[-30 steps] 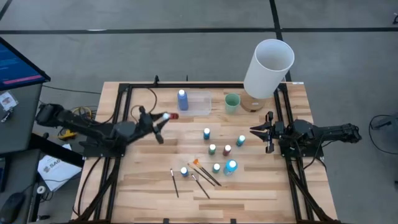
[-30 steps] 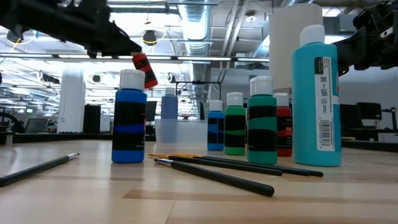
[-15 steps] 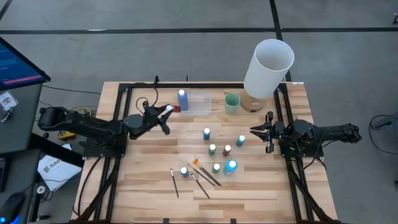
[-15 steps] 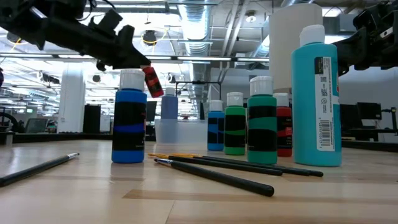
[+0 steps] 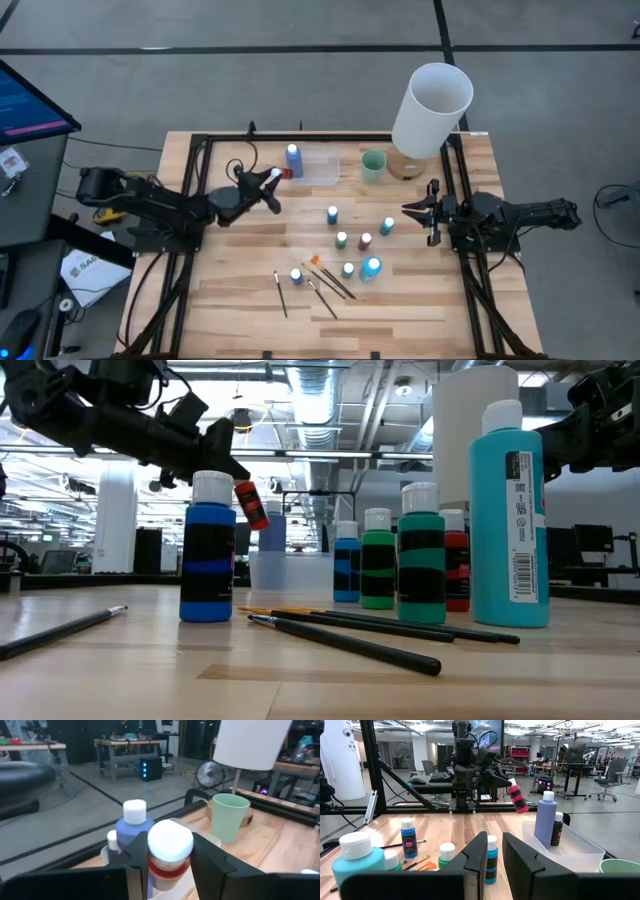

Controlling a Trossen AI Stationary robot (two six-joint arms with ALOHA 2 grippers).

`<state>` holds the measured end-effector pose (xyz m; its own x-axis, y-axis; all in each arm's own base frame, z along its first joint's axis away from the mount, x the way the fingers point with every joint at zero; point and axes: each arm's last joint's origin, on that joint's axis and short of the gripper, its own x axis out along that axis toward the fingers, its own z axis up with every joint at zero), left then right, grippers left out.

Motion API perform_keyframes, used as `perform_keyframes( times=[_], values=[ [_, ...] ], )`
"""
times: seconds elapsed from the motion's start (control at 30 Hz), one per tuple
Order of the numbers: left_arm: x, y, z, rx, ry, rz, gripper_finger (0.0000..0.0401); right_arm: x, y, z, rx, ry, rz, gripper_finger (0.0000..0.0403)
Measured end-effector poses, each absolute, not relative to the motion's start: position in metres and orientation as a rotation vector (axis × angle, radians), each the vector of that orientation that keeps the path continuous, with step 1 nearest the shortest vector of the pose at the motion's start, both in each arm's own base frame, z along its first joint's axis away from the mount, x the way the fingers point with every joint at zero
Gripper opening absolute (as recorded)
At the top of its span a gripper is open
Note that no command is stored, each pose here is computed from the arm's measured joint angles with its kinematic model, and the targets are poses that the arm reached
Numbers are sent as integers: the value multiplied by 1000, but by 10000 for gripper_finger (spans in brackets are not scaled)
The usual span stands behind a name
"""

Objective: Pick & Place Paint Supplies
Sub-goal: Put the small left red paint bottle into the transparent bin

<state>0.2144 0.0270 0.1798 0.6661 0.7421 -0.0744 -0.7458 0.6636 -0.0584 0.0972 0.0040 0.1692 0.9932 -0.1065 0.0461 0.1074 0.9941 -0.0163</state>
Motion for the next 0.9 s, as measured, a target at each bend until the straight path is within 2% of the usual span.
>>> perform_keyframes(
  times=[0.23, 0.5, 0.9],
  values=[
    [218, 29, 174, -101, 57, 888, 88, 97, 4, 169, -19, -45, -107, 54],
    [228, 35, 188, -136, 9, 913, 88, 97, 4, 169, -19, -46, -107, 54],
    [242, 38, 196, -170, 124, 929, 88, 97, 4, 169, -19, -46, -107, 54]
  ],
)
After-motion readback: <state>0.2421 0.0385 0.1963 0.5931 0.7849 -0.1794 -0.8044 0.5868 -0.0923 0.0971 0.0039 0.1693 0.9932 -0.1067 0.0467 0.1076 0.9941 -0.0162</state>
